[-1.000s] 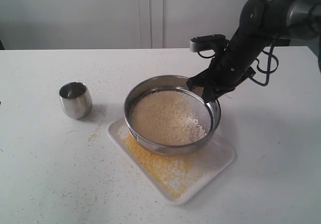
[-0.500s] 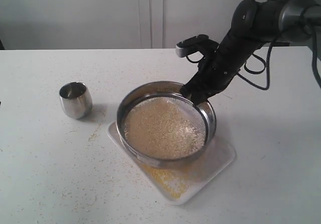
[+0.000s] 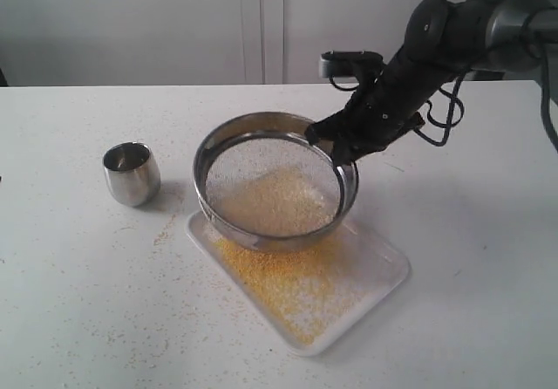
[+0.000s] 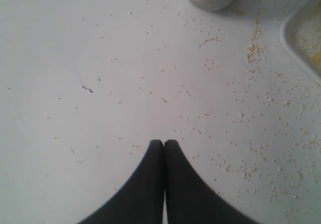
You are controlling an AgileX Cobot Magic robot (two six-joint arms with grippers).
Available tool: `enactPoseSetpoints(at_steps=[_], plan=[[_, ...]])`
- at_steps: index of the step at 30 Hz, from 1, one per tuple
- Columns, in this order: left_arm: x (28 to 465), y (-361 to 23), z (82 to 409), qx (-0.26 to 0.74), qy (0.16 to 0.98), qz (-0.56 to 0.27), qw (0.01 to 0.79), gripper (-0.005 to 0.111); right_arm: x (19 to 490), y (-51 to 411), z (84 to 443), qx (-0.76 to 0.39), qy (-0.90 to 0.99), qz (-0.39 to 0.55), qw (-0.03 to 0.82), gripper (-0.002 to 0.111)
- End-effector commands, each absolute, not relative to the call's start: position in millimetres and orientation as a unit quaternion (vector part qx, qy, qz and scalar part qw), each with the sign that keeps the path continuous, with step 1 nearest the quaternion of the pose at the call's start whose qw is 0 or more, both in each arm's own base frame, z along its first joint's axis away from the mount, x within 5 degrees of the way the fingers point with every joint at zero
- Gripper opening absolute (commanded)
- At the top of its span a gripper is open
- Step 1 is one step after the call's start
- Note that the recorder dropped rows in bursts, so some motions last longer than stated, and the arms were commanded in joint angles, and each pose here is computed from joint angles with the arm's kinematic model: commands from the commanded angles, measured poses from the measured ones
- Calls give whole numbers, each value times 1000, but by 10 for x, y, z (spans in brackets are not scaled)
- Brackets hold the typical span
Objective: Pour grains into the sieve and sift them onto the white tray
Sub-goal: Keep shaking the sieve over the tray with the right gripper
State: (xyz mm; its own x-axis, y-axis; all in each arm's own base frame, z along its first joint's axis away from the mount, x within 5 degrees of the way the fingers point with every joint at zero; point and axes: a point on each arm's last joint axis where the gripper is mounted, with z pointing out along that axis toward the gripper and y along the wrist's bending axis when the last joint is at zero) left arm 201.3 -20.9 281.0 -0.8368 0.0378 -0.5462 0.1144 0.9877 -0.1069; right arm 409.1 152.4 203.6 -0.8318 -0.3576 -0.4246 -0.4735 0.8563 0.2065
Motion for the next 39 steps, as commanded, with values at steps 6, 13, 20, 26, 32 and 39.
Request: enactPoseSetpoints(at_steps=[6,13,20,26,32,39], plan=[[1984,-226,2803,42,957,-72,279,0,4014,1443,2131,-341,921,108,155,0],[1984,-226,2803,42,957,-72,279,0,3909,1495,2165,-355,917,148,106,0],[1984,-225,2803,42,957,-71,279,0,3995,1366,2157,-189,968,130,103,0],[1984,-225,2803,42,957,-71,279,0,4074,1235,2164,-108,981,103,123,0],[1982,-225,2802,42,957,-71,278,0,3870,1414,2198,-371,909,174,80,0],[1982,-223,2802,43,957,-70,278,0,3982,1309,2179,-246,939,224,90,0]])
